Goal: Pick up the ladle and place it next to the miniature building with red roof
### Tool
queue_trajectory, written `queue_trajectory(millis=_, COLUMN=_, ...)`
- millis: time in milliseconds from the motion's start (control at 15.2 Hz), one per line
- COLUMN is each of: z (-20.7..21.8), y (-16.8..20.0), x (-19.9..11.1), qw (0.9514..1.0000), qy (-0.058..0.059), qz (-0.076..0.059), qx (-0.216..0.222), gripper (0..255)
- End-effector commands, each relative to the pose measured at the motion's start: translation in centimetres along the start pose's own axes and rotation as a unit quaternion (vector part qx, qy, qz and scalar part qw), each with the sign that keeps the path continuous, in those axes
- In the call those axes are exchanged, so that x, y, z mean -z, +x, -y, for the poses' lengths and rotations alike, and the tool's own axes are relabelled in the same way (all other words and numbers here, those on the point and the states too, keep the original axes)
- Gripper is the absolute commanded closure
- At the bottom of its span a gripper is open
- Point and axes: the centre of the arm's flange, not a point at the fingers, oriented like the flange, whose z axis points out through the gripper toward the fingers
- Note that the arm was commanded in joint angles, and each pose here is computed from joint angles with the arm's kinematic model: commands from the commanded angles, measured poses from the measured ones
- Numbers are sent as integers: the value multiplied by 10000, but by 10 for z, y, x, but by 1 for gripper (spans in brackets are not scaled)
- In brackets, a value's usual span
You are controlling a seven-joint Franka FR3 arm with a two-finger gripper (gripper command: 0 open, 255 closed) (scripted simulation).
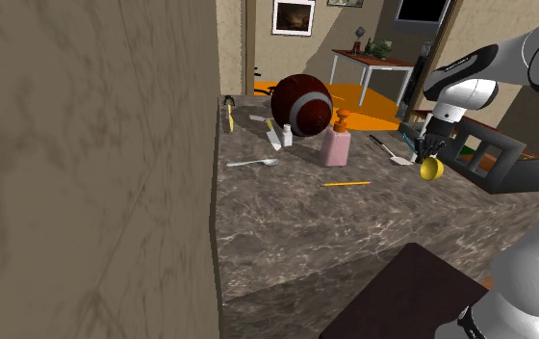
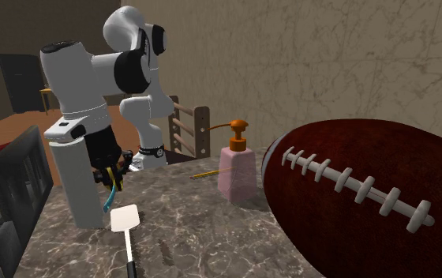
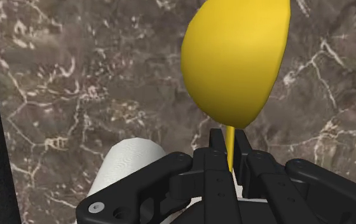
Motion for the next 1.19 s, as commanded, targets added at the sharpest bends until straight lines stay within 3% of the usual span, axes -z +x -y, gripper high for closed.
queue_trajectory(millis=0, z=-3, y=0, x=-20, qw=10000, qy=25, qz=89, qx=-7, gripper=255)
queue_trajectory(millis=594, z=-4, y=1, x=-31, qw=10000, qy=25, qz=89, qx=-7, gripper=255)
queue_trajectory(millis=660, z=1, y=2, x=-36, qw=10000, qy=25, qz=89, qx=-6, gripper=0)
queue_trajectory(millis=858, z=-2, y=-10, x=-37, qw=10000, qy=23, qz=92, qx=2, gripper=0)
queue_trajectory(millis=990, z=-4, y=1, x=-31, qw=10000, qy=25, qz=89, qx=-7, gripper=0)
queue_trajectory(millis=1122, z=-5, y=1, x=-5, qw=10000, qy=25, qz=89, qx=-7, gripper=0)
